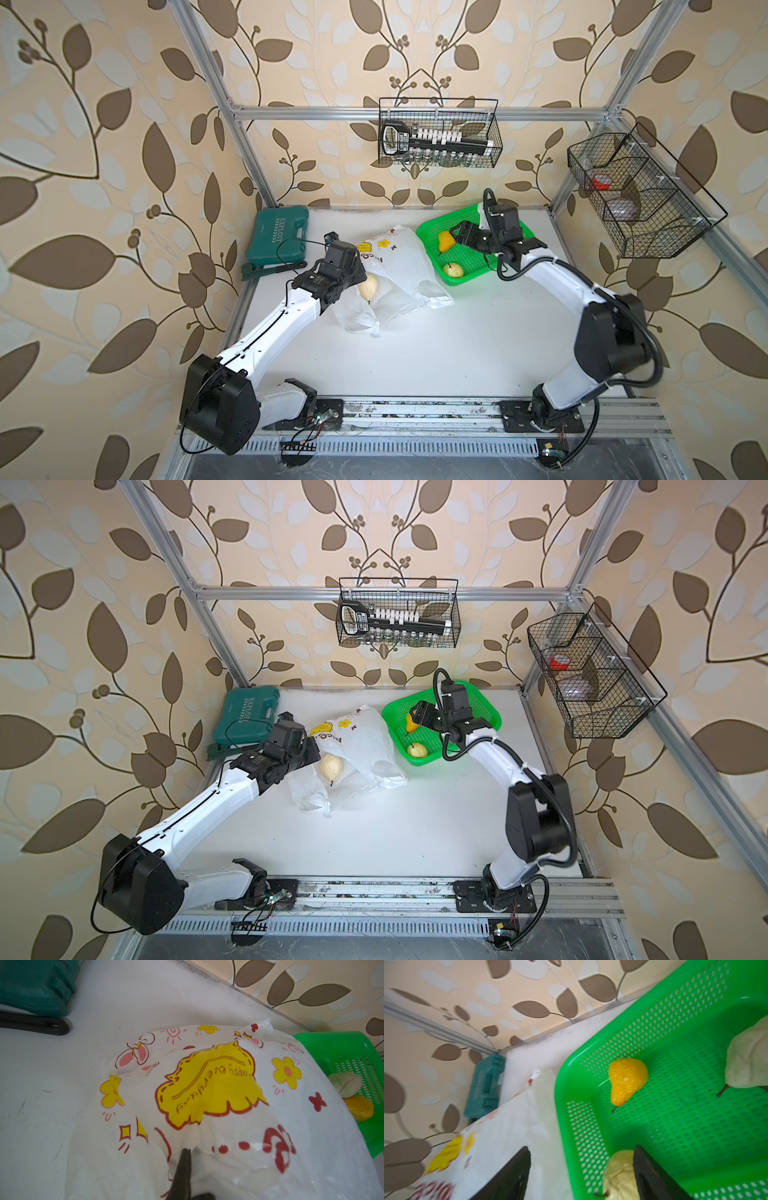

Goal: Place the pears into plastic bags & tie knots
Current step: Pick up the pear from the basket.

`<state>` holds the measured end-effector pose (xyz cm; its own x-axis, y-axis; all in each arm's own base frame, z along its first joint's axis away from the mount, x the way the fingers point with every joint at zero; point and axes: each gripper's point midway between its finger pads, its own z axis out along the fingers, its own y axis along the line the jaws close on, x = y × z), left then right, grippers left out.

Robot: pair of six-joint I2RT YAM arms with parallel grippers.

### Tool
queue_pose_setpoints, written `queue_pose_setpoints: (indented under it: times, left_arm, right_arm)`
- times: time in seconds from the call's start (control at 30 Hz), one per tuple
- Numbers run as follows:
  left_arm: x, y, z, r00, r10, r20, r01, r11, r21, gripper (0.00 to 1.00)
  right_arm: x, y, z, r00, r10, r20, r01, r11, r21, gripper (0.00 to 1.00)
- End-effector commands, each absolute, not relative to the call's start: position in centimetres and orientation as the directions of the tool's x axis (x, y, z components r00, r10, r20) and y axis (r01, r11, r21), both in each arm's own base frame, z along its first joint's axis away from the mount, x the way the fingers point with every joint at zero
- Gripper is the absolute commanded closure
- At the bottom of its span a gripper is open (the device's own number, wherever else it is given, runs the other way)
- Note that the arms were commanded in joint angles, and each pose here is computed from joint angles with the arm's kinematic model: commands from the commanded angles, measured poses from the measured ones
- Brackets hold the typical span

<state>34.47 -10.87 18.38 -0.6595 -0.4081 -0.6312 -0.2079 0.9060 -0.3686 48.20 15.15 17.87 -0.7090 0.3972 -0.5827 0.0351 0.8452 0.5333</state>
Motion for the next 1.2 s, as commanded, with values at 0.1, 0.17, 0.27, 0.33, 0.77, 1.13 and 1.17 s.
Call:
queue_pose_setpoints:
  times: [0.1,0.17,0.27,0.33,0.77,1.13,1.17]
  left_arm:
    - [34.3,-10.9,20.3,-0.635,-0.411,-0.654,-0.187,0.903,-0.387,1.00]
    - [34.3,-10.9,20.2,-0.636,-0.414,-0.651,-0.187,0.902,-0.390,1.00]
    - [34.3,-11.0,19.8,-0.643,-0.417,-0.642,-0.193,0.900,-0.391,1.00]
    - [34.4,-11.1,19.5,-0.648,-0.417,-0.637,-0.194,0.899,-0.392,1.00]
    - [34.6,-11.2,18.9,-0.655,-0.416,-0.632,-0.198,0.900,-0.387,1.00]
    - [34.8,-11.4,19.3,-0.655,-0.402,-0.640,-0.179,0.905,-0.385,1.00]
    - [34.8,-11.5,19.4,-0.656,-0.399,-0.641,-0.172,0.906,-0.387,1.00]
  right_arm:
    - [53.8,14.7,10.9,-0.768,0.396,-0.503,0.180,0.887,0.424,0.15]
    - [55.2,14.9,9.2,-0.780,0.393,-0.488,0.188,0.890,0.415,0.14]
    - [56.3,15.5,7.1,-0.794,0.399,-0.458,0.203,0.885,0.419,0.14]
    - [56.8,15.8,5.8,-0.800,0.411,-0.438,0.215,0.877,0.429,0.15]
    - [57.5,16.1,7.3,-0.774,0.433,-0.462,0.180,0.850,0.496,0.58]
    - [47.3,16.3,23.5,-0.631,0.444,-0.636,-0.053,0.794,0.606,0.58]
    - [45.3,16.9,24.7,-0.627,0.431,-0.649,-0.092,0.786,0.611,0.58]
